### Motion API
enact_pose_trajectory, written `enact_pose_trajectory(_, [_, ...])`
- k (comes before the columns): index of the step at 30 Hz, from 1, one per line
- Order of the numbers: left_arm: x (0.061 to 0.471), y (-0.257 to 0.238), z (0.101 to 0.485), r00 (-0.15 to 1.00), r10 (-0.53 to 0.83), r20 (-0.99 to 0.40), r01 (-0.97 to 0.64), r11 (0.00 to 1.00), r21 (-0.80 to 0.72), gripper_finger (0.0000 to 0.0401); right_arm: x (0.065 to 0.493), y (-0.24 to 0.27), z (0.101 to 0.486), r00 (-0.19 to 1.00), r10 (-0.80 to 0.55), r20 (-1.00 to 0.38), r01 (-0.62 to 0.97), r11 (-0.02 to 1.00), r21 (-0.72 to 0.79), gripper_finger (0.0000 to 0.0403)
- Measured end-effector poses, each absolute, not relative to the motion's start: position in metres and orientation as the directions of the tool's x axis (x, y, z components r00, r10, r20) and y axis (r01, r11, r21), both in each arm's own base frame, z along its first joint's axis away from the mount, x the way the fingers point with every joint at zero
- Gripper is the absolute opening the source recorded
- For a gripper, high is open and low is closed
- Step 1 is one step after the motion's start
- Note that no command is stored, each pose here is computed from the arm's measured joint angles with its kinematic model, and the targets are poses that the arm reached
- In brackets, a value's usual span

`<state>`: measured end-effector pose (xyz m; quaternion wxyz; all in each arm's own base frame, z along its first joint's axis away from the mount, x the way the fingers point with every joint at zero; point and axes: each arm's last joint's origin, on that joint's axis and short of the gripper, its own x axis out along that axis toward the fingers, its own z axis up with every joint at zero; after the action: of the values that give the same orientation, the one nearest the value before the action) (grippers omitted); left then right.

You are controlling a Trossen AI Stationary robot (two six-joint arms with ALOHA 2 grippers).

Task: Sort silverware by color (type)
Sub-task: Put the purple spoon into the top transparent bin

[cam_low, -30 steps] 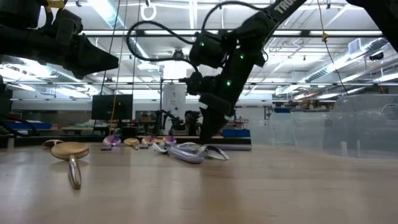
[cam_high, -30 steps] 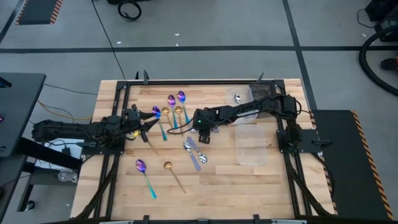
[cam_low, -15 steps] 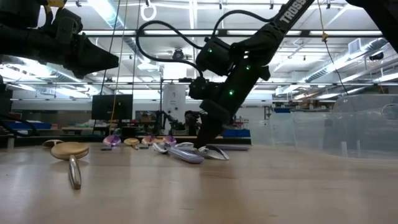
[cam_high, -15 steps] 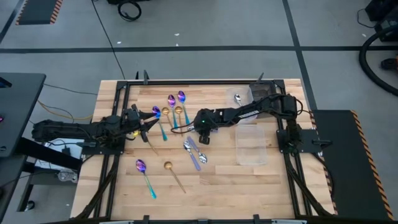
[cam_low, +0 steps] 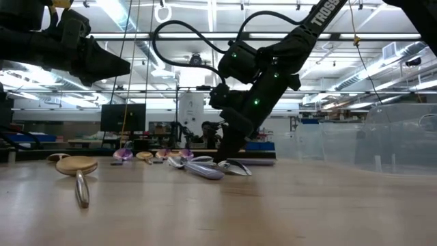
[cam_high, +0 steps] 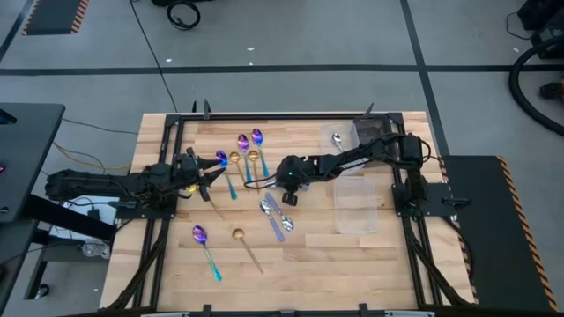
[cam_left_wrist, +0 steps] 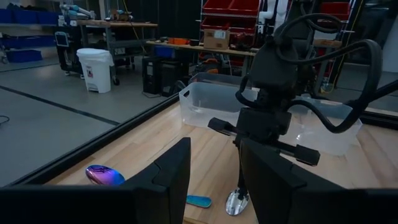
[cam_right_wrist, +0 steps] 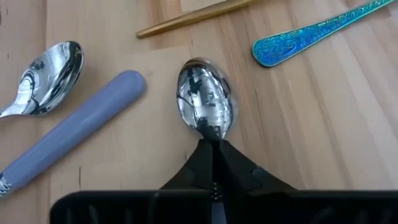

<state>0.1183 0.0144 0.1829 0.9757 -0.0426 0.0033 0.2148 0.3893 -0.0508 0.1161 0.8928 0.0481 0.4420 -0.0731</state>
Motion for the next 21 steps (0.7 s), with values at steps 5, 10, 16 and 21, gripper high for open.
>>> enact_pose_trajectory(5, [0.118, 0.014, 0.182, 0.908, 0.419, -0.029, -0.420, 0.904, -0.080, 0.0148, 0.389, -0.050, 0.120, 0.612, -0.093, -0.785, 0.174, 0.985, 0.019, 0.0020])
enact_pose_trajectory(10, [0.118, 0.014, 0.182, 0.908, 0.419, -0.029, -0.420, 0.904, -0.080, 0.0148, 0.388, -0.052, 0.136, 0.646, -0.105, -0.756, 0.169, 0.986, 0.008, 0.0007])
enact_pose_trajectory(16, [0.118, 0.014, 0.182, 0.908, 0.419, -0.029, -0.420, 0.904, -0.079, 0.0148, 0.388, -0.053, 0.140, 0.654, -0.113, -0.748, 0.174, 0.985, 0.003, 0.0007])
enact_pose_trajectory(21, [0.118, 0.014, 0.182, 0.908, 0.419, -0.029, -0.420, 0.904, -0.079, 0.0148, 0.388, -0.053, 0.141, 0.656, -0.121, -0.745, 0.191, 0.982, 0.009, 0.0007])
